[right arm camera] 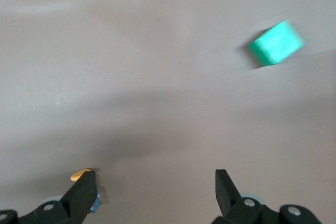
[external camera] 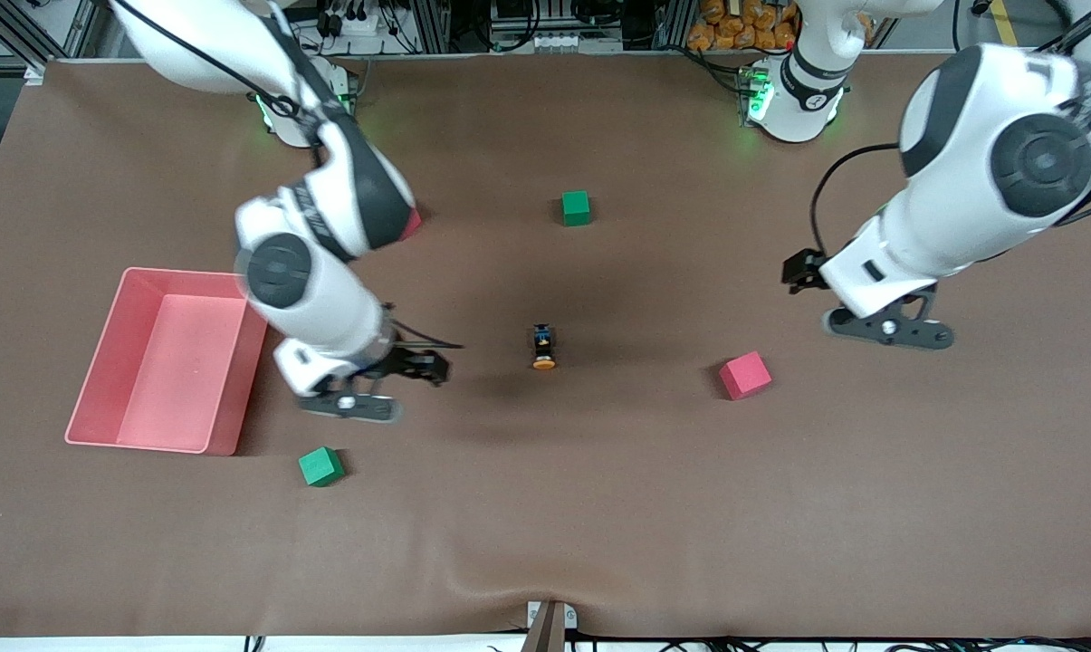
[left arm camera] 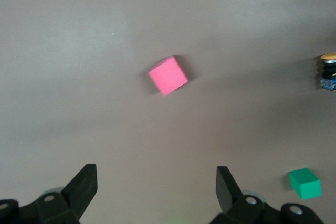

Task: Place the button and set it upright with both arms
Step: 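Withdraw the right gripper while the left gripper reaches toward the button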

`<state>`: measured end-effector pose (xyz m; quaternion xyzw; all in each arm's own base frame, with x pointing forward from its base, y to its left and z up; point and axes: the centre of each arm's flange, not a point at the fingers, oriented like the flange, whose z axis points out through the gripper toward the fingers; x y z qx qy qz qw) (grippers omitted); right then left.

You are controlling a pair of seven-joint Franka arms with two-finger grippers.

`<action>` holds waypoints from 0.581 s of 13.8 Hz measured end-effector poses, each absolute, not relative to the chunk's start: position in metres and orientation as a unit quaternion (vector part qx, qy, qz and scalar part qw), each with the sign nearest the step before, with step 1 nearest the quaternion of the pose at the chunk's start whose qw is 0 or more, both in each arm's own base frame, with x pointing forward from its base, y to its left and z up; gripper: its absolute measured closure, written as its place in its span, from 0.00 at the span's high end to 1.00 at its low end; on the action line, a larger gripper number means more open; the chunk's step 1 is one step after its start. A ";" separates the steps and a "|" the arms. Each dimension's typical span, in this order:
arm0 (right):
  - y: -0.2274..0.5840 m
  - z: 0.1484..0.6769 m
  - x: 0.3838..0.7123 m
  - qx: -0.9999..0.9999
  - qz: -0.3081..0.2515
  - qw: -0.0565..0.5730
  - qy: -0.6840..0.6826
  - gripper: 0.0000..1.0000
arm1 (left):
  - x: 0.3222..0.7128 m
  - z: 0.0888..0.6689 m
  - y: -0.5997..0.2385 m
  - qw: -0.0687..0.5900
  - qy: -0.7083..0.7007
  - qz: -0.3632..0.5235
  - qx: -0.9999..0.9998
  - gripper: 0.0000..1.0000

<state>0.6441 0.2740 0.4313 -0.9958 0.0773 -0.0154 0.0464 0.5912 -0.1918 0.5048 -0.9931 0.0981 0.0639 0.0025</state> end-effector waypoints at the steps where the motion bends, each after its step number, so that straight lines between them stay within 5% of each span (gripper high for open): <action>1: 0.254 0.450 0.641 -0.997 -0.011 0.042 0.063 1.00 | 0.594 0.495 -0.198 -0.002 0.099 0.066 -0.993 1.00; 8: 0.064 0.540 0.631 -1.000 -0.004 0.028 -0.009 1.00 | 0.607 0.446 -0.288 -0.001 0.036 0.078 -0.996 1.00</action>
